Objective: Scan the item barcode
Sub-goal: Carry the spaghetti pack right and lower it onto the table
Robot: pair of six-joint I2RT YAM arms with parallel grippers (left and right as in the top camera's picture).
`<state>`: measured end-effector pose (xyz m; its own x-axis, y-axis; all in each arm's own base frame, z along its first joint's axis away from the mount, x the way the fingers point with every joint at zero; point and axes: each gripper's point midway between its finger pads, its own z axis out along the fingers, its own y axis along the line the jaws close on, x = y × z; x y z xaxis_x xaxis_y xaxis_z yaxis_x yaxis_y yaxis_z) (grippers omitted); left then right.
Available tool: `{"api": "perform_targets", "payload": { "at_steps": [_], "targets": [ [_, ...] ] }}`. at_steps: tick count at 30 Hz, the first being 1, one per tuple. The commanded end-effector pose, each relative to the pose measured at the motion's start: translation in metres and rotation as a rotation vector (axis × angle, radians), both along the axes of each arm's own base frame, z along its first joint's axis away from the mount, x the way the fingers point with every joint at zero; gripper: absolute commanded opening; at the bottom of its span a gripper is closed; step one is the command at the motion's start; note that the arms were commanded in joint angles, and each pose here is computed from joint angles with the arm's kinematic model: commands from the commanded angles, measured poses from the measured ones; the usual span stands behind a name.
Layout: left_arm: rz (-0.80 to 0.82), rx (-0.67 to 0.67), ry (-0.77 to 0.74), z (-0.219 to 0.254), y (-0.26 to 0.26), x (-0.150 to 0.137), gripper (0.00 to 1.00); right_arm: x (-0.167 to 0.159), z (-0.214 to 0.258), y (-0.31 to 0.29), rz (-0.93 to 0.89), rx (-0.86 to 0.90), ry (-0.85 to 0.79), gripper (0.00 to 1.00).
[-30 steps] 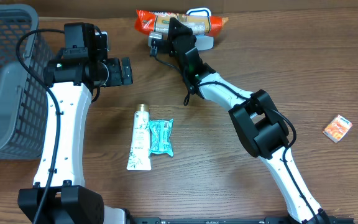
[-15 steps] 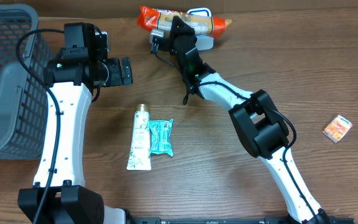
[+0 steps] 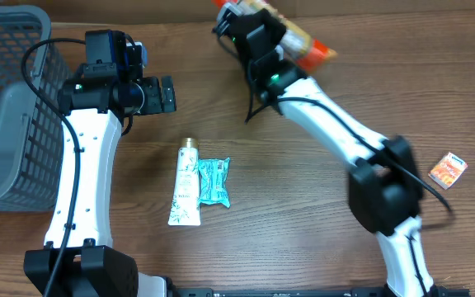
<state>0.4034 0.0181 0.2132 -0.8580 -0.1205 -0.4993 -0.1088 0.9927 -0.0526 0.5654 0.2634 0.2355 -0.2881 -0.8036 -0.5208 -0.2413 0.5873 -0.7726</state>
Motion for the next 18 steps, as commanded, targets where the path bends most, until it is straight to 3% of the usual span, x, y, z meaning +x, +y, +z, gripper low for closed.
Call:
{"api": "perform_targets", "payload": {
  "at_steps": [1,5,9,13,18],
  "targets": [
    [0.001,-0.001,-0.020,0.007,-0.004,0.003,1.00,-0.032,0.086,-0.041,-0.202,0.414,-0.079,0.04],
    [0.002,-0.001,-0.020,0.007,-0.004,0.002,1.00,-0.067,0.027,-0.058,-0.230,0.526,0.281,0.04],
    [0.001,-0.001,-0.020,0.007,-0.004,0.002,1.00,-0.108,-0.034,-0.096,-0.322,0.530,0.628,0.04],
    [0.001,-0.002,-0.020,0.007,-0.004,0.002,1.00,-0.138,-0.075,-0.148,-0.472,0.481,0.809,0.04],
    [0.001,-0.001,-0.020,0.007,-0.004,0.003,1.00,-0.158,-0.127,-0.207,-0.661,0.486,0.900,0.04]
  ]
}}
